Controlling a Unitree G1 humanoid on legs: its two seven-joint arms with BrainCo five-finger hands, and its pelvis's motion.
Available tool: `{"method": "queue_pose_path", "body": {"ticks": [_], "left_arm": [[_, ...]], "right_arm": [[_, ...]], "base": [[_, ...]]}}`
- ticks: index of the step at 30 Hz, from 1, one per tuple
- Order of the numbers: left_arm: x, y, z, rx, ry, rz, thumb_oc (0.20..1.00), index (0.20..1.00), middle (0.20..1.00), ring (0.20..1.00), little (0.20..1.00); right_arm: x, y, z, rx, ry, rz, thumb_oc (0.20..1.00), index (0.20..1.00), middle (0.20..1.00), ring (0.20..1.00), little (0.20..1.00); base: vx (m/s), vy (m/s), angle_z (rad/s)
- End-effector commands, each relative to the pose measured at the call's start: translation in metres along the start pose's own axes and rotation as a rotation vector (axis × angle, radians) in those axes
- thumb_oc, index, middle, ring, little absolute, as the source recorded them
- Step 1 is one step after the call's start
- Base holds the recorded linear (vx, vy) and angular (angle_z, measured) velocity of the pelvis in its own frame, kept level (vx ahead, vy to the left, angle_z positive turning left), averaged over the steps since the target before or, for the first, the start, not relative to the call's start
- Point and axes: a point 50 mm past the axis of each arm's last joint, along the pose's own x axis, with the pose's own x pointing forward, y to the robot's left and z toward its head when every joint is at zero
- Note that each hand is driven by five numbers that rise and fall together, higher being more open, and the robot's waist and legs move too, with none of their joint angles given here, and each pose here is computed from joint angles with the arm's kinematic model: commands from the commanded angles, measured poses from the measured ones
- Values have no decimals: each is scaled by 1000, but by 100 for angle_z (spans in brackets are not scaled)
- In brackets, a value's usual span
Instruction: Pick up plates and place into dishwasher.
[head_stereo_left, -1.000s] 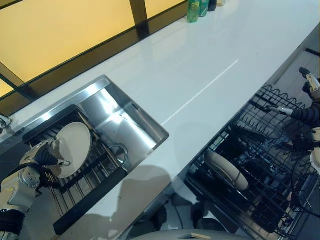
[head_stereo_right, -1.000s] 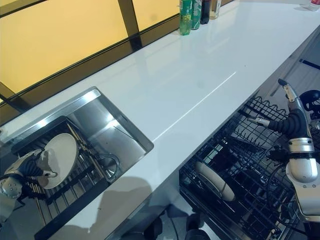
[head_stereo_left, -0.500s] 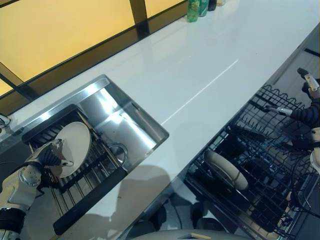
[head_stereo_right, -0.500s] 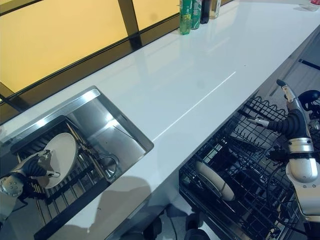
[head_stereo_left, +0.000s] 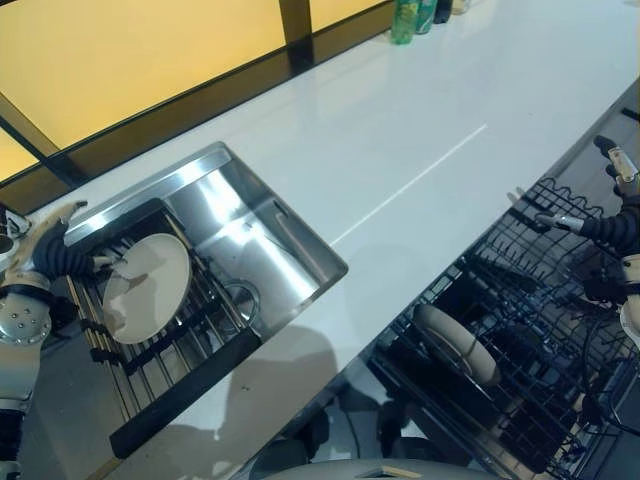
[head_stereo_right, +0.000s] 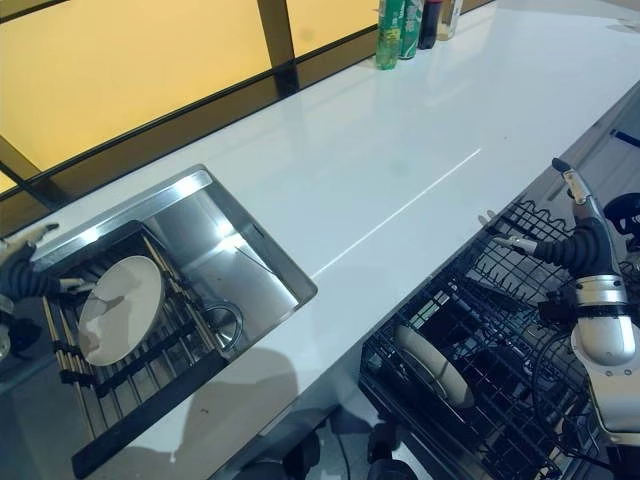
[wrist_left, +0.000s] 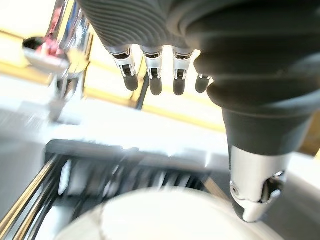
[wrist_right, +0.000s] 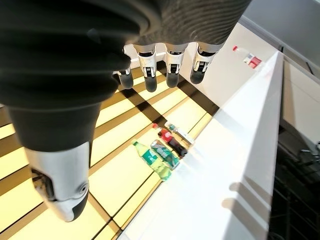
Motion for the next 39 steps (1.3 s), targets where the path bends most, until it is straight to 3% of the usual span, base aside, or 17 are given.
{"method": "queue_pose_path", "body": {"ticks": [1,5,13,20,26,29,31,39], "left_arm": [[-6,34,11,89,-70,14,1000,1000,1000,1000,1000],[-14,33,20,78,-129,-46,1000,1000,1000,1000,1000],[-30,15,36,147,-174,-361,1000,1000,1000,1000,1000],[-35,4,42,113,-171,-531,1000,1000,1000,1000,1000],[-35,-1,40,96,-154,-575,1000,1000,1000,1000,1000],[-32,3,29,332,-83,-450,1000,1000,1000,1000,1000],[-33,3,22,374,-64,-444,1000,1000,1000,1000,1000],[-39,-28,28,314,-139,-455,1000,1000,1000,1000,1000]], "right_arm": [[1,-16,20,0,-86,-27,1000,1000,1000,1000,1000],[-3,-20,20,3,-80,-34,1000,1000,1000,1000,1000],[-8,-26,20,-3,-60,-49,1000,1000,1000,1000,1000],[-9,-27,20,1,-48,-41,1000,1000,1000,1000,1000],[-11,-28,19,8,-42,-34,1000,1000,1000,1000,1000],[-12,-27,17,5,-37,-32,1000,1000,1000,1000,1000],[-12,-29,18,10,-36,-32,1000,1000,1000,1000,1000],[-16,-23,16,21,-29,-38,1000,1000,1000,1000,1000]], "base": [[0,-18,5],[-52,-23,6],[-34,-18,4],[-18,-18,6],[0,0,0],[0,0,0],[0,0,0],[0,0,0]]}}
